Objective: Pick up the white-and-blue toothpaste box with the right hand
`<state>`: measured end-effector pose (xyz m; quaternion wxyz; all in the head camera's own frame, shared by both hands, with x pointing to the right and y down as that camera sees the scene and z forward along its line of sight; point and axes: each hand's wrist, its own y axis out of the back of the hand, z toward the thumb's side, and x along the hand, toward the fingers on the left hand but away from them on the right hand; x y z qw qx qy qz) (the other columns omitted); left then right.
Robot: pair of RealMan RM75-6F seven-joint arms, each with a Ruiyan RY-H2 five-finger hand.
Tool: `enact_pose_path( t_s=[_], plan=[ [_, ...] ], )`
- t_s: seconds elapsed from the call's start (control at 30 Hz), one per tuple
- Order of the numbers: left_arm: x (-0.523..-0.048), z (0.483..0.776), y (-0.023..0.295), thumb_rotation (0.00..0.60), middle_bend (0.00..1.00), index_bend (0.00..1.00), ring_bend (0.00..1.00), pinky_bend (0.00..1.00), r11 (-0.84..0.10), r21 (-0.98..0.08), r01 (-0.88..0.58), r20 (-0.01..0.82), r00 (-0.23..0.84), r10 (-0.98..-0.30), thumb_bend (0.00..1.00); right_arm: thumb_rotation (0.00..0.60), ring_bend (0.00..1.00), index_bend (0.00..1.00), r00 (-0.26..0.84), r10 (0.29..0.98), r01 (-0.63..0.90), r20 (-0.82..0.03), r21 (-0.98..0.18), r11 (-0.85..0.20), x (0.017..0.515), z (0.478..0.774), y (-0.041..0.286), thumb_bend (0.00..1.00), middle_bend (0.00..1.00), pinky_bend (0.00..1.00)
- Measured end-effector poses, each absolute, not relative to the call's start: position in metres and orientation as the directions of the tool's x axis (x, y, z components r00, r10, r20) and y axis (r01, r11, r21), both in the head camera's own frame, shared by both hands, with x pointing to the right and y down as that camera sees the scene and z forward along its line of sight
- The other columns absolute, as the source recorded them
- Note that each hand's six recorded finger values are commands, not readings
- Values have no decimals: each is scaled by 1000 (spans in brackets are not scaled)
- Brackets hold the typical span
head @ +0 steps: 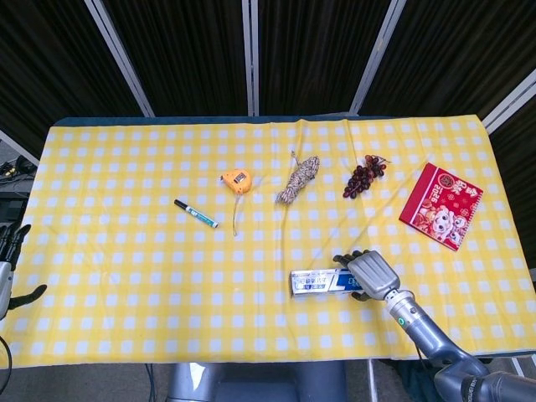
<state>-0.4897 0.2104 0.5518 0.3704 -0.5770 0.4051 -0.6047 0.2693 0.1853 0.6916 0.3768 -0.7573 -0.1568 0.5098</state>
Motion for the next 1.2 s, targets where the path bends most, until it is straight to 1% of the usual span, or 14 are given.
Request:
enact_pose_path(
  t_s=[0.2, 0.4, 0.53, 0.6, 0.7, 0.8, 0.9, 0.93, 1.07, 1.13, 1.2],
  plan=[
    [-490, 554, 211, 600, 0, 0, 0, 0, -404, -915, -15, 404, -60, -913, 0, 600, 517, 449, 464, 655, -103, -597, -770, -629, 262, 684, 181, 313, 551, 516],
    [-490, 555, 210, 600, 0, 0, 0, 0, -406, -914, -15, 406, -63, -912, 0, 600, 518, 451, 499, 692, -61, -522, -817, -573, 258, 665, 171, 322, 551, 516],
    [-490, 555, 210, 600, 0, 0, 0, 0, -405, -914, -17, 405, -65, -912, 0, 600, 518, 452, 520, 730, -49, -443, -869, -492, 258, 643, 153, 320, 544, 516],
    [-490, 554, 210, 600, 0, 0, 0, 0, -404, -915, -18, 404, -66, -912, 0, 600, 517, 452, 526, 742, -65, -416, -889, -453, 259, 635, 145, 320, 537, 516],
    [-491, 553, 210, 600, 0, 0, 0, 0, -402, -915, -21, 403, -67, -913, 0, 600, 517, 453, 541, 756, -116, -369, -923, -367, 257, 622, 133, 321, 528, 516],
    [-491, 553, 210, 600, 0, 0, 0, 0, -402, -915, -22, 403, -68, -913, 0, 600, 517, 454, 561, 764, -200, -320, -947, -251, 256, 608, 121, 334, 519, 516],
    [-491, 553, 210, 600, 0, 0, 0, 0, -403, -915, -22, 404, -67, -912, 0, 600, 517, 454, 589, 759, -311, -276, -945, -103, 253, 594, 111, 367, 511, 516],
    [-491, 553, 210, 600, 0, 0, 0, 0, -404, -915, -22, 404, -66, -912, 0, 600, 517, 454, 604, 753, -358, -262, -933, -37, 251, 589, 108, 375, 509, 516],
    [-490, 553, 210, 600, 0, 0, 0, 0, -403, -915, -21, 404, -64, -913, 0, 600, 517, 459, 661, 716, -491, -225, -851, 185, 243, 573, 102, 396, 500, 516],
    [-490, 553, 211, 600, 0, 0, 0, 0, -404, -914, -21, 405, -63, -912, 0, 600, 517, 470, 694, 689, -538, -211, -788, 300, 238, 565, 100, 410, 500, 516],
    [-489, 554, 211, 600, 0, 0, 0, 0, -407, -913, -20, 407, -61, -911, 0, 600, 517, 475, 720, 664, -564, -201, -727, 391, 234, 559, 100, 423, 500, 516]
  ],
)
